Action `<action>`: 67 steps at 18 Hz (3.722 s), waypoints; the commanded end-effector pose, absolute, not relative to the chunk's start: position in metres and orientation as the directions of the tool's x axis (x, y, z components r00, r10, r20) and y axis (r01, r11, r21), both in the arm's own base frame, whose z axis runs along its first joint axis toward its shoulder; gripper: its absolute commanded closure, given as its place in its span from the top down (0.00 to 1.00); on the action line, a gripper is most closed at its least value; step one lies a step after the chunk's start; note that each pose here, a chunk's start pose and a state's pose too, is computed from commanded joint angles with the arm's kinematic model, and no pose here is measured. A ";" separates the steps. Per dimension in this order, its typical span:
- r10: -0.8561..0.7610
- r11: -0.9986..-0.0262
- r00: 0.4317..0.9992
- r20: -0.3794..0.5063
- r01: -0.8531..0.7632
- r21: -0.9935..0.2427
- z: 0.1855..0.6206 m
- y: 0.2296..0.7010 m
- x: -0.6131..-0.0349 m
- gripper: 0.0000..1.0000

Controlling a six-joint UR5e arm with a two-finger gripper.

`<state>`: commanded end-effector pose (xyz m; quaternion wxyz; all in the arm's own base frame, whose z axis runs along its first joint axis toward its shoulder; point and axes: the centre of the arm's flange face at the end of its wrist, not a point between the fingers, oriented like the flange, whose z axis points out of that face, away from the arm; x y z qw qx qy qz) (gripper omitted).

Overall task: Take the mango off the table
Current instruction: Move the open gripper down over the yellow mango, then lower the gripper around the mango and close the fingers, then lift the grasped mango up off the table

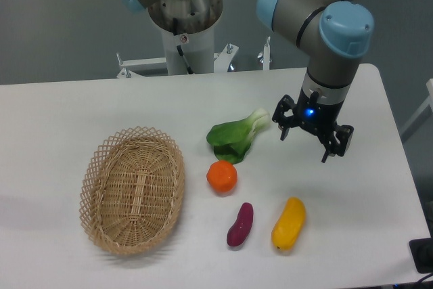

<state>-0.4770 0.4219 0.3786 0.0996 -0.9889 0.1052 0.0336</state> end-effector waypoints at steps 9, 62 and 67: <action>-0.146 -0.963 0.983 -0.111 -0.167 -0.214 0.371 0.425 -0.479 1.00; -0.116 -0.963 0.973 -0.201 -0.160 -0.216 0.199 0.523 -0.488 0.59; -0.112 -0.963 0.972 -0.208 -0.158 -0.220 0.204 0.524 -0.489 0.52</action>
